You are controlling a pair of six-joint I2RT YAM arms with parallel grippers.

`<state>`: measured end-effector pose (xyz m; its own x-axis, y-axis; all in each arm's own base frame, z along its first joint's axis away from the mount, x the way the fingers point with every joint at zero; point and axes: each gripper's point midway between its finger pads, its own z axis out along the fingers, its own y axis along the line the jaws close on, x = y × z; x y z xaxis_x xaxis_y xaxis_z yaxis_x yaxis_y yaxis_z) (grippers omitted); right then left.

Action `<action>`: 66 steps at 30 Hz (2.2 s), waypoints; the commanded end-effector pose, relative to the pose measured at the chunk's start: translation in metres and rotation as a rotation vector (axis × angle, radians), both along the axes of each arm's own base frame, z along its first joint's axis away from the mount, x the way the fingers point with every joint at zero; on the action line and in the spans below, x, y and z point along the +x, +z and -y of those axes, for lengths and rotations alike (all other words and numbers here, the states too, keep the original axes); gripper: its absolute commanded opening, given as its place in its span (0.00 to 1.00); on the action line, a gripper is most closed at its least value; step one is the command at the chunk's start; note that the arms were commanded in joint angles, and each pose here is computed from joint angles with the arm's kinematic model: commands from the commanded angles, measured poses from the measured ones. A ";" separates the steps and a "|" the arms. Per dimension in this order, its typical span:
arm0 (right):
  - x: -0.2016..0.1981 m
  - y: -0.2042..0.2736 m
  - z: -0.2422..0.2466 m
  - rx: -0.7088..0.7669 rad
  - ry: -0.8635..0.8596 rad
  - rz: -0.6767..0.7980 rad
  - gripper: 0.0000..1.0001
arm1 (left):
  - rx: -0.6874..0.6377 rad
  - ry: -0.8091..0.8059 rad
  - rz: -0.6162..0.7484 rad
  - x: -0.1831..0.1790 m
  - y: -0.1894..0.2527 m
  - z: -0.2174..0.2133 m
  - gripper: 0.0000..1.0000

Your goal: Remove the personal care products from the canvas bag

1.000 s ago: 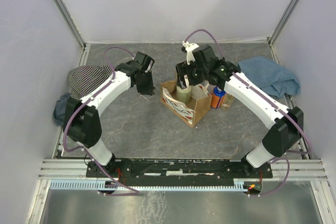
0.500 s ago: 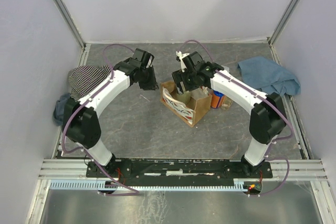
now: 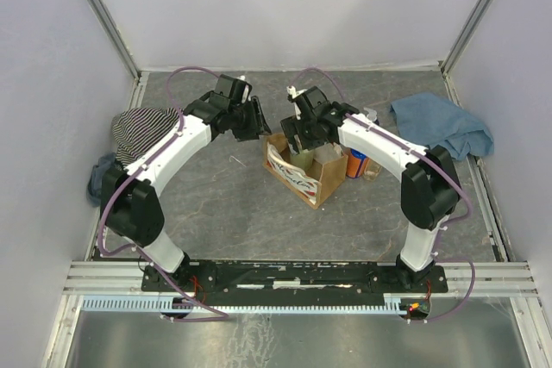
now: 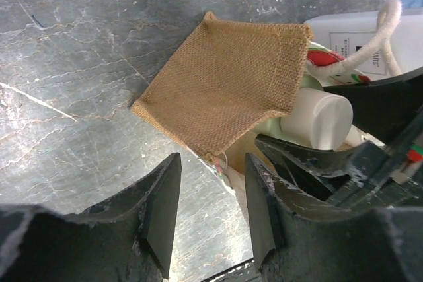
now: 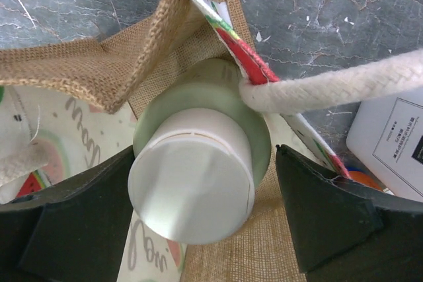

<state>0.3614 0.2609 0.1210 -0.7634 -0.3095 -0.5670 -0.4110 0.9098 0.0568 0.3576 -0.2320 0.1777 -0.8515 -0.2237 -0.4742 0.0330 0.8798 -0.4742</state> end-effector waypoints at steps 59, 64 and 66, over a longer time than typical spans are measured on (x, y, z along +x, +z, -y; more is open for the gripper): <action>-0.035 0.301 0.125 0.058 -0.217 0.558 0.48 | 0.185 0.132 -0.070 0.020 -0.011 -0.077 0.03; -0.040 0.286 0.122 0.087 -0.183 0.523 0.48 | 0.202 0.187 -0.073 0.020 -0.010 -0.101 0.03; -0.040 0.278 0.119 0.088 -0.174 0.502 0.48 | 0.220 0.203 -0.091 0.018 -0.014 -0.108 0.03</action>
